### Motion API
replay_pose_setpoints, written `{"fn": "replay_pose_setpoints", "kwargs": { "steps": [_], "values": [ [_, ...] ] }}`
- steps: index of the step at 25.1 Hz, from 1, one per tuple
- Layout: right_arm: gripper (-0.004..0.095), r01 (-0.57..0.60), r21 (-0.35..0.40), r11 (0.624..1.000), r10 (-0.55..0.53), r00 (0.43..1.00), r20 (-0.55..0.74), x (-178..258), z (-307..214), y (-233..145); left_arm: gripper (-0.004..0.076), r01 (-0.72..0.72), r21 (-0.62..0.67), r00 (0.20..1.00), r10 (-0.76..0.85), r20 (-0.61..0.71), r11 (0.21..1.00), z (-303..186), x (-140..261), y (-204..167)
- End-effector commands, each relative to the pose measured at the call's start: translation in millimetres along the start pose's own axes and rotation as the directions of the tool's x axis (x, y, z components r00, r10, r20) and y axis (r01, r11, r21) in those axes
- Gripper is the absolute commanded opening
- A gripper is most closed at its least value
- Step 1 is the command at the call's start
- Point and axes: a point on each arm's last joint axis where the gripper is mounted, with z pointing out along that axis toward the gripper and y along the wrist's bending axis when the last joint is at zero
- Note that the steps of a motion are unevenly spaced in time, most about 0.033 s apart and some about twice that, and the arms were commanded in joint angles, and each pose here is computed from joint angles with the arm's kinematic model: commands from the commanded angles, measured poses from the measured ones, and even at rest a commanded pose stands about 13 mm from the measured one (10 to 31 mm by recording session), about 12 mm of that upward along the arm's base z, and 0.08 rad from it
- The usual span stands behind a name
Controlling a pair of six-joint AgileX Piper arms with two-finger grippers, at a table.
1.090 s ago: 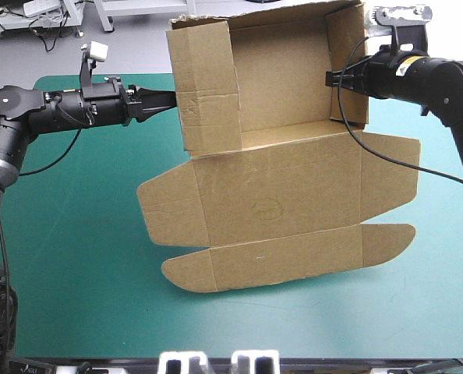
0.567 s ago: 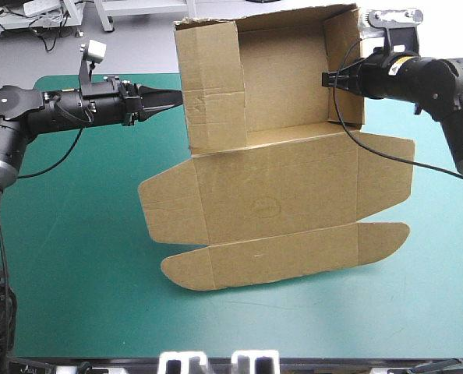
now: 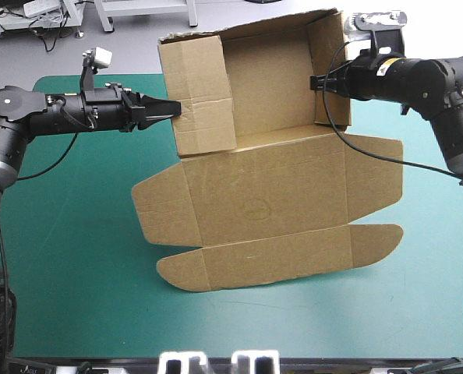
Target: Fold the box
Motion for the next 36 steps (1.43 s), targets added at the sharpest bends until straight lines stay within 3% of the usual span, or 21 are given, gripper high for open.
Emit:
{"fn": "replay_pose_setpoints", "kwargs": {
  "steps": [1,5,7,9,12,15,21,27,33,36],
  "values": [
    [-0.0012,0.014,-0.067,0.998,-0.004,0.990,0.142,-16,-24,27,0.0329,-0.054,0.001,0.995,0.054,0.079,0.999,-8,-11,-25],
    [-0.0012,0.019,-0.105,0.994,-0.005,0.991,0.134,-13,-23,46,0.0323,-0.012,-0.154,0.999,0.020,0.049,0.988,4,-8,-18],
    [-0.0012,0.019,-0.128,0.992,-0.003,0.992,0.125,-11,-23,54,0.0274,-0.018,-0.243,0.998,0.034,0.061,0.970,9,-9,-14],
    [-0.0012,0.021,-0.150,0.988,-0.003,0.993,0.120,-10,-24,62,0.0197,-0.036,-0.290,0.994,0.063,0.085,0.956,12,-11,-14],
    [-0.0012,0.013,-0.169,0.985,0.001,0.996,0.084,-6,-24,68,-0.0006,-0.022,-0.300,0.989,0.065,0.132,0.954,12,-16,-14],
    [-0.0012,0.012,-0.144,0.990,-0.009,1.000,0.024,0,-23,66,-0.0008,0.021,-0.280,0.990,0.019,0.141,0.960,11,-18,-18],
    [-0.0012,0.006,-0.035,0.999,-0.010,0.995,-0.104,11,-23,56,-0.0008,-0.096,-0.245,0.987,0.123,0.100,0.965,16,-29,-55],
    [-0.0013,0.045,0.079,0.996,-0.025,0.971,-0.238,23,-15,44,-0.0008,-0.175,-0.485,0.984,0.169,-0.056,0.857,31,-18,-65],
    [-0.0013,0.029,0.114,0.993,0.021,0.911,-0.411,41,24,28,-0.0008,-0.166,-0.573,0.982,0.082,-0.171,0.803,52,-5,-47],
    [-0.0013,-0.008,0.081,0.997,0.045,0.879,-0.474,51,51,26,-0.0008,-0.152,-0.607,0.968,-0.005,-0.249,0.780,65,5,-29]
  ]
}}
